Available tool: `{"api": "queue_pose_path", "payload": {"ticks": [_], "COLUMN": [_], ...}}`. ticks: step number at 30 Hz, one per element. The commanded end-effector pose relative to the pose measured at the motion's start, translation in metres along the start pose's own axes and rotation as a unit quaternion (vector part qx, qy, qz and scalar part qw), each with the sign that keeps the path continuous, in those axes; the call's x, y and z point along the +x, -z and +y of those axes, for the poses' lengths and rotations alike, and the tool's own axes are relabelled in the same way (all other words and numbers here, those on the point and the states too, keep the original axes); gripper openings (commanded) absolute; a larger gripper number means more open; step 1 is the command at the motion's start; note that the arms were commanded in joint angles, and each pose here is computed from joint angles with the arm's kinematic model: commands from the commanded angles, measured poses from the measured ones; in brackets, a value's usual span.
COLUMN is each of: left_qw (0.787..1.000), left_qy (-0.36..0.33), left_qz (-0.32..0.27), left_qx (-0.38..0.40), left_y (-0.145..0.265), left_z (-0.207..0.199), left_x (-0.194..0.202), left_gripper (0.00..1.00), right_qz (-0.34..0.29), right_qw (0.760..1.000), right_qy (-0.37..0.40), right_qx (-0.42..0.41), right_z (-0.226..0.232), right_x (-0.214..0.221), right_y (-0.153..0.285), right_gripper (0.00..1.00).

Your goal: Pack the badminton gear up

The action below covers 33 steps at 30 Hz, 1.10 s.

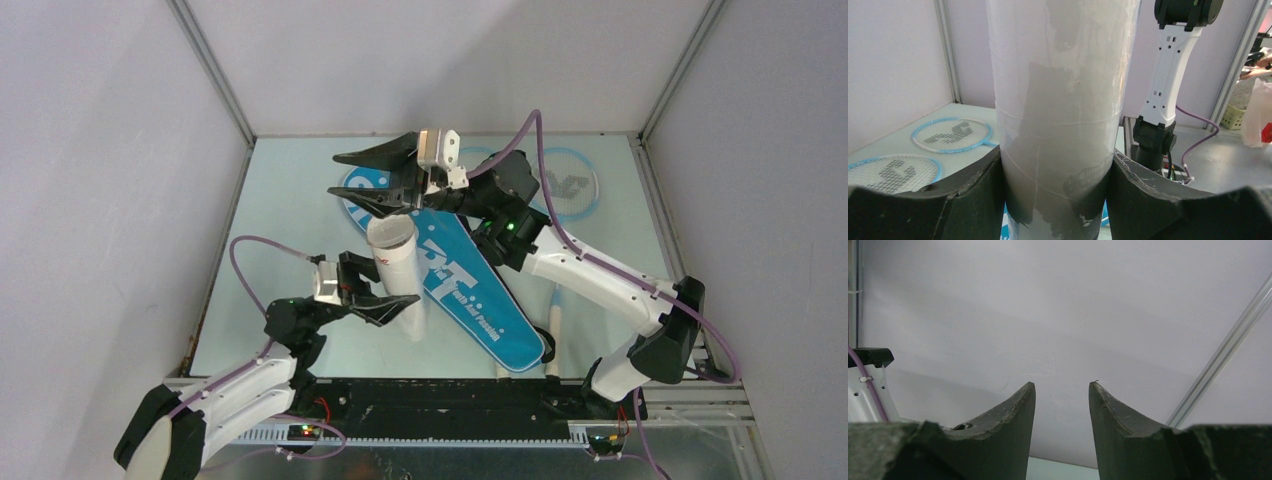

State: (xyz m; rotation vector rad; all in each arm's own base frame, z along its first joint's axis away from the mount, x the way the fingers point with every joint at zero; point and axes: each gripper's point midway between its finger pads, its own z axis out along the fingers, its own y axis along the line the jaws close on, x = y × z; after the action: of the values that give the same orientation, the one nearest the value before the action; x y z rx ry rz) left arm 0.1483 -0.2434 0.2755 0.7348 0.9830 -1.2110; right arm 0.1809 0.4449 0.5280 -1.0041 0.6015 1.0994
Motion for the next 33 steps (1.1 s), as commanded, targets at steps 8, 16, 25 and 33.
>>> {"api": "queue_pose_path", "payload": {"ticks": [8, 16, 25, 33], "left_qw": [0.994, 0.988, 0.979, 0.975], "left_qy": [-0.101, -0.130, -0.160, -0.176], "left_qz": [0.037, 0.079, 0.127, 0.137], "left_qx": [-0.005, -0.006, 0.007, 0.023], "left_y": [-0.003, 0.001, 0.010, 0.015], "left_z": [0.010, 0.015, 0.014, 0.008], "left_x": [-0.007, 0.005, 0.019, 0.022], "left_gripper": [0.35, 0.34, 0.34, 0.33], "right_qz": [0.150, 0.225, 0.305, 0.346], "right_qw": [0.986, 0.963, 0.931, 0.919], "right_qy": [-0.030, -0.006, -0.002, -0.001], "right_qx": [-0.072, -0.148, -0.202, -0.192], "right_z": [0.017, 0.068, 0.095, 0.093], "right_x": [-0.043, -0.050, -0.011, 0.010], "right_y": [0.078, 0.152, 0.181, 0.172], "right_gripper": [0.54, 0.55, 0.54, 0.44]}}
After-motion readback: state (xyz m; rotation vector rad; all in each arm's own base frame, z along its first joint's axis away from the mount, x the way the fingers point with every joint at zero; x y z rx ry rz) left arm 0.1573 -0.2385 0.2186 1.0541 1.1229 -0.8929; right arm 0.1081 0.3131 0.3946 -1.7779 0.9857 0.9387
